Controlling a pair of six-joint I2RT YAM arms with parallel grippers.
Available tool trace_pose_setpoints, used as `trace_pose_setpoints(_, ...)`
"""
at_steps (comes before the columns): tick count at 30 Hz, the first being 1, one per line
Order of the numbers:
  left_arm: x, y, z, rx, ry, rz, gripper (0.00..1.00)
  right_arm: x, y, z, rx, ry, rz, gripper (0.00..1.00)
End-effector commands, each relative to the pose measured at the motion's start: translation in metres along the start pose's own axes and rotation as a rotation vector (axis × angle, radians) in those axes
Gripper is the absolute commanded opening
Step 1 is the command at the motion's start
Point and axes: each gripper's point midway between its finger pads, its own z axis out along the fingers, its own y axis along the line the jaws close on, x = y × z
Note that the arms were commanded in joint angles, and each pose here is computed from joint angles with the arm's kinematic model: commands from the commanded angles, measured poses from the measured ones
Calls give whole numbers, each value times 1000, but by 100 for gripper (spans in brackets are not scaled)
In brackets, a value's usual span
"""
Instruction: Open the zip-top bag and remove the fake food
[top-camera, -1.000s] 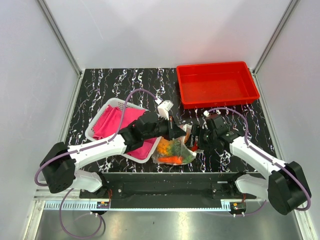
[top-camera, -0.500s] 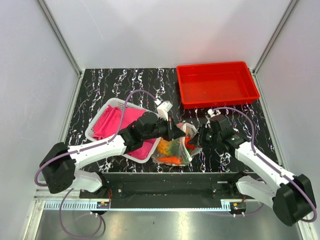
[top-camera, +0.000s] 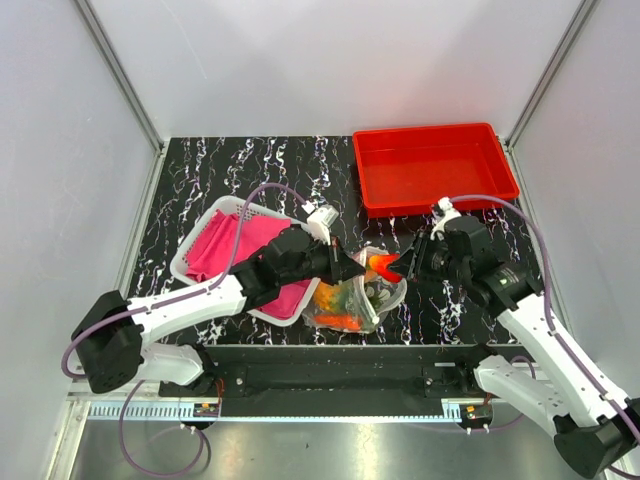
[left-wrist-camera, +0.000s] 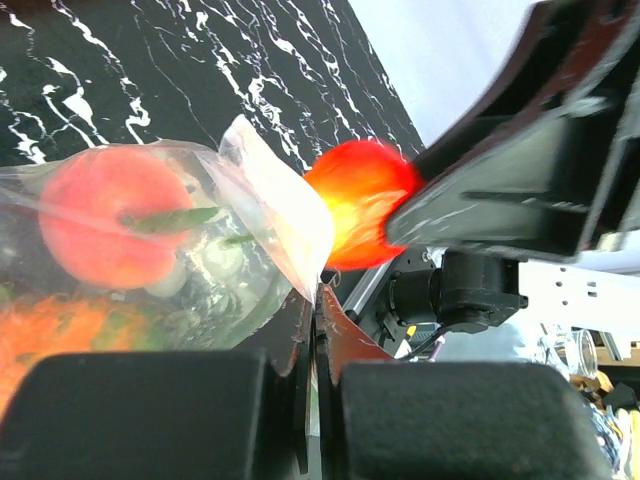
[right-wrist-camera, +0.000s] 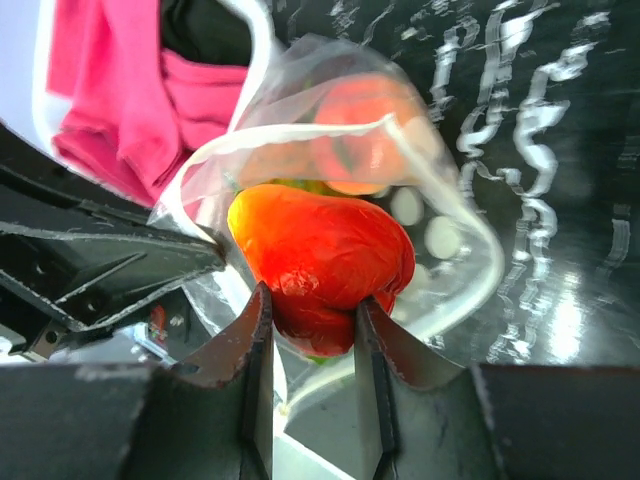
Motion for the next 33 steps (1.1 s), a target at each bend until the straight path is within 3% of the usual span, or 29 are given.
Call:
trace_pose_setpoints(1,-19,-7,-10,12,-85,43,0,-30,-1,-30,101,-111,-66,0)
trace_pose_setpoints(5,-21,-6,-12,6,-93,50,0,-56,-28,-32,302,-169,-108,0)
trace_pose_setpoints(11,-21,-5,-15,1,-76,72,0,-115,-33,-13,462,-242,-173,0)
trace_pose_setpoints(15,-18,-5,-11,13,-50,72,0,-167,-44,23,453,-291,-151,0)
trace_pose_setpoints(19,-16,-10,-8,40,-32,74,0,-207,-66,66,420,-260,-133,1)
trace_pose_setpoints(25,-14,-18,-1,84,-13,72,0,-235,-99,129,443,-231,-202,9)
trace_pose_setpoints(28,-13,-16,2,82,-4,75,0,-243,-112,148,470,-221,-220,30)
trace_pose_setpoints(29,-12,-15,2,79,-3,75,0,-242,-113,150,473,-207,-225,51)
trace_pose_setpoints(33,-9,-13,4,79,3,69,0,-233,-110,149,451,-182,-196,89)
